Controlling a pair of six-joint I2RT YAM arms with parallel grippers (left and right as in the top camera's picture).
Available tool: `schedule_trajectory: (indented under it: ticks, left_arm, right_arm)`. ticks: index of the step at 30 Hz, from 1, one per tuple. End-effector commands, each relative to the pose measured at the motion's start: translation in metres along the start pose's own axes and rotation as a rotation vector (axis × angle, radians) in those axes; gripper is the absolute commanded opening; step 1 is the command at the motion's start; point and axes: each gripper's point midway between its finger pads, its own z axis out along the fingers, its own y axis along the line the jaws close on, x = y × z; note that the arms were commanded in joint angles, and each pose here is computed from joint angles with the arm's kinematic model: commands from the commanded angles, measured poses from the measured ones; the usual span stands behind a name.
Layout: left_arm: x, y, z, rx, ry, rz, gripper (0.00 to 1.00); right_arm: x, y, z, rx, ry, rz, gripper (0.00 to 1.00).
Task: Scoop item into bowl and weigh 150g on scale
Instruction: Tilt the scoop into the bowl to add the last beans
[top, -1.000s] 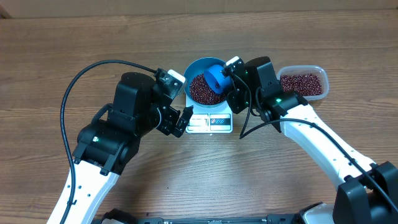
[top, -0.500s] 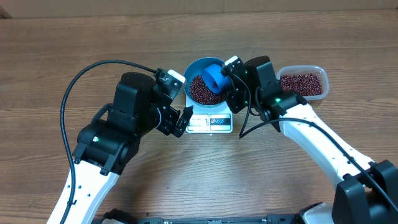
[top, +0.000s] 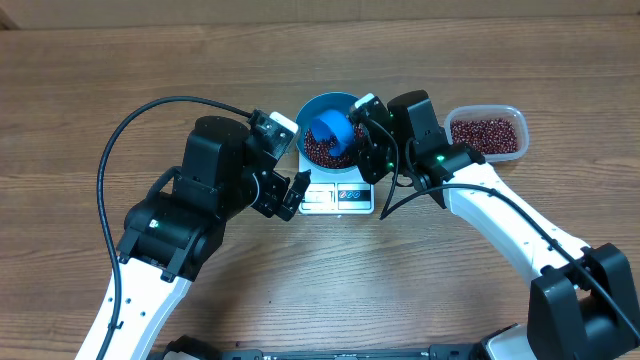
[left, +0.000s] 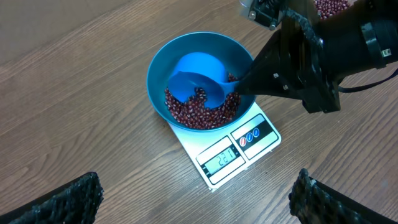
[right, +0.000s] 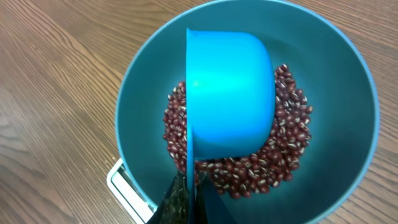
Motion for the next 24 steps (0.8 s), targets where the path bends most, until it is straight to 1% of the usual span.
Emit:
schedule_trajectory:
  ticks: [1, 10, 19, 24]
  left_arm:
    - [-0.001, 0.0, -0.001, 0.006, -0.005, -0.01, 0.99]
    - [0.0, 0.0, -0.001, 0.007, 0.001, -0.011, 1.0]
    - [0.002, 0.0, -0.001, 0.004, 0.009, -0.012, 1.0]
    - [0.002, 0.0, -0.001, 0.004, 0.01, -0.012, 0.99]
  right_arm:
    - [-0.011, 0.004, -0.001, -0.029, -0.031, 0.02, 0.04]
    - [-0.033, 0.005, -0.008, -0.029, -0.094, 0.069, 0.04]
    - [-0.041, 0.008, -0.019, -0.026, -0.123, 0.061, 0.04]
    - [-0.042, 0.0, -0.02, -0.003, -0.13, 0.064, 0.04]
